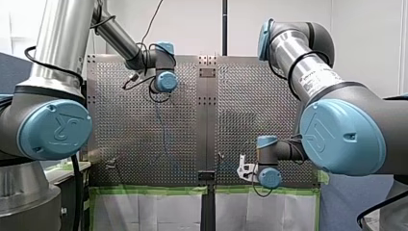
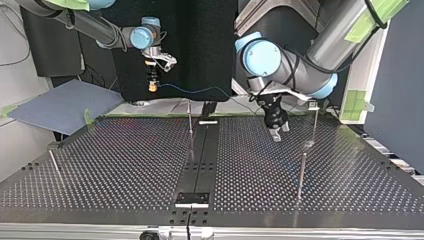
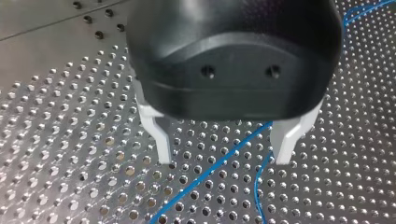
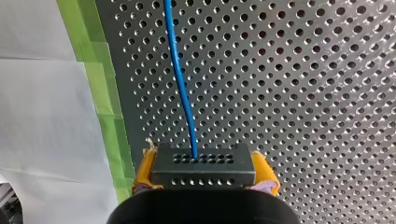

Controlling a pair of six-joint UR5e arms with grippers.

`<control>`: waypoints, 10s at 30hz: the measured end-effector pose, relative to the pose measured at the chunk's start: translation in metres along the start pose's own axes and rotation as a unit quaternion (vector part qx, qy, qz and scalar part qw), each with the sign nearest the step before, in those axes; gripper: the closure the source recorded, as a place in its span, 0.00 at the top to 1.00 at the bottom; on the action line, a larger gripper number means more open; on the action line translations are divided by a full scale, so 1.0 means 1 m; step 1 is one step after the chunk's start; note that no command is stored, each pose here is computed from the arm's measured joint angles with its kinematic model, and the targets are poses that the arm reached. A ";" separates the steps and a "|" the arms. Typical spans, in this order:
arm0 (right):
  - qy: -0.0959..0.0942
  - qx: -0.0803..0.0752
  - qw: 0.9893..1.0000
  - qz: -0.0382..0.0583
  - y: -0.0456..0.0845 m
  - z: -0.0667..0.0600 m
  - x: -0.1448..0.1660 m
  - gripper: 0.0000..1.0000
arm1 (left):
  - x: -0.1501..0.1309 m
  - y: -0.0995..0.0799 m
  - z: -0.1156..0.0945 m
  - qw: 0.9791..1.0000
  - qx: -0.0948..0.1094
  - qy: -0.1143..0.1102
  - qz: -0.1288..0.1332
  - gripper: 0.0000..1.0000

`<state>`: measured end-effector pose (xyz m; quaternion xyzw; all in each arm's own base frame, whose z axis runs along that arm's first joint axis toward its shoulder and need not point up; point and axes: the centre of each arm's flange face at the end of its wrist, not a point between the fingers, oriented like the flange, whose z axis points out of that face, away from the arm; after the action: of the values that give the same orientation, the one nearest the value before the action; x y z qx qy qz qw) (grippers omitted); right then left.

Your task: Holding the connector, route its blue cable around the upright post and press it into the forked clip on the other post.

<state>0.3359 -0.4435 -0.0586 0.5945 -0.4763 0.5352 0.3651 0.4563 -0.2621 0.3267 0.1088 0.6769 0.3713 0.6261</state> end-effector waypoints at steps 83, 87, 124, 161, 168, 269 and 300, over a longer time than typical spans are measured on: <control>0.005 0.004 1.000 0.002 -0.003 0.000 0.000 0.00 | 0.046 -0.040 0.080 0.998 0.018 0.054 -0.008 1.00; 0.002 0.005 1.000 0.002 -0.003 -0.001 -0.001 0.00 | 0.061 -0.058 0.083 0.998 0.022 0.060 -0.003 1.00; -0.001 0.018 1.000 0.005 -0.009 -0.002 -0.002 0.00 | 0.094 -0.102 0.069 0.997 0.046 0.068 0.003 1.00; -0.006 0.022 1.000 0.005 -0.013 -0.005 -0.003 0.00 | 0.161 -0.186 0.039 0.985 0.137 0.099 -0.018 1.00; -0.006 0.022 1.000 0.005 -0.013 -0.005 -0.003 0.00 | 0.158 -0.196 0.029 0.982 0.160 0.090 -0.037 1.00; -0.012 0.019 1.000 -0.001 -0.013 0.009 0.004 0.00 | 0.241 -0.337 -0.001 0.939 0.265 0.124 -0.184 1.00; -0.006 0.020 1.000 -0.008 -0.014 0.017 0.009 0.00 | 0.255 -0.343 -0.007 0.872 0.342 0.128 -0.326 1.00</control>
<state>0.3544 -0.4576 -0.0510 0.6084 -0.4629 0.5383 0.3548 0.5095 -0.3487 -0.0881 0.0412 0.8331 -0.0979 0.5428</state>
